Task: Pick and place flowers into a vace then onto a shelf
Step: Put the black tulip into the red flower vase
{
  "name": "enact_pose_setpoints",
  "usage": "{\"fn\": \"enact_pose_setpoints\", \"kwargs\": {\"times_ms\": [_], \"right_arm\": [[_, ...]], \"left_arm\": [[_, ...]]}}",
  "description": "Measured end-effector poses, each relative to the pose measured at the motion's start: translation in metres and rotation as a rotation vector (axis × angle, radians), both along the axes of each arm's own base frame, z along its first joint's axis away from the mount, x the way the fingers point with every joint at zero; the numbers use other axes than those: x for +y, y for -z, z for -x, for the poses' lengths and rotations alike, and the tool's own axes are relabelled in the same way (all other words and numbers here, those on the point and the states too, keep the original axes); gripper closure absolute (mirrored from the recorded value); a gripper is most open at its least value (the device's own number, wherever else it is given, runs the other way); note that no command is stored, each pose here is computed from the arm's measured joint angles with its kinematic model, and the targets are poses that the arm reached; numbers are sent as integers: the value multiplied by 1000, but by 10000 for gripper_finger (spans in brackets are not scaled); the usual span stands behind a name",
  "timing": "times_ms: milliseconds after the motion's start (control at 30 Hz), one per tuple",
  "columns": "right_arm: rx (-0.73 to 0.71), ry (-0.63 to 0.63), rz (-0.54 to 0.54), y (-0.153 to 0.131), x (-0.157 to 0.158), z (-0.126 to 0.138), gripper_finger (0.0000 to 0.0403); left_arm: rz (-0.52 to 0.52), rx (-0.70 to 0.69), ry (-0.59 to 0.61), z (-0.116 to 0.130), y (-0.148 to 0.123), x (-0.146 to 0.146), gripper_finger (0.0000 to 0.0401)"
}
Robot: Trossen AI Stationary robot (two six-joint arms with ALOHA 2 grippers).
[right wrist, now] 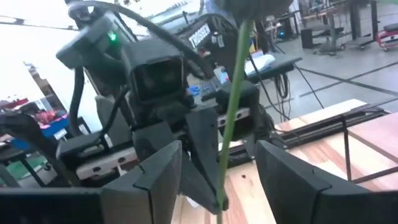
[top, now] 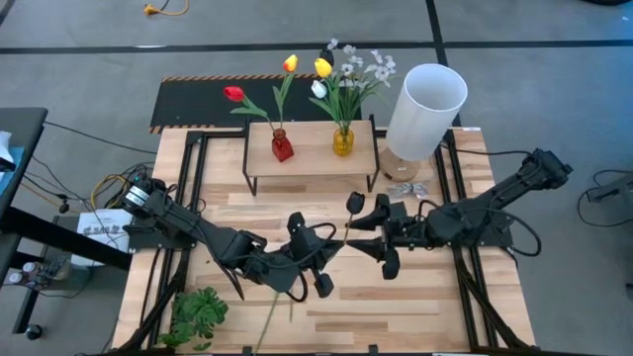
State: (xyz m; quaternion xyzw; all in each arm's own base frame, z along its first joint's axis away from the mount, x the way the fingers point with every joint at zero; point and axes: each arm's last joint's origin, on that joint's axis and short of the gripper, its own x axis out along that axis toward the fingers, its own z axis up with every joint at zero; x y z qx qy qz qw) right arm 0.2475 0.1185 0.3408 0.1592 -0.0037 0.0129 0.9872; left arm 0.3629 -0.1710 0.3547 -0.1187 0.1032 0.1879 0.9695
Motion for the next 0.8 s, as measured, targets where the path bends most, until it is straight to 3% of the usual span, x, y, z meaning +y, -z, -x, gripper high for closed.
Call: {"fn": "enact_pose_setpoints", "kwargs": {"times_ms": [367, 800], "right_arm": [[0, 31, -18, 0, -8, -4, 239], [-13, 32, 45, 6, -4, -14, 393]], "left_arm": [[12, 7, 35, 0, 0, -1, 401], [27, 17, 25, -1, 2, 1, 401]]}}
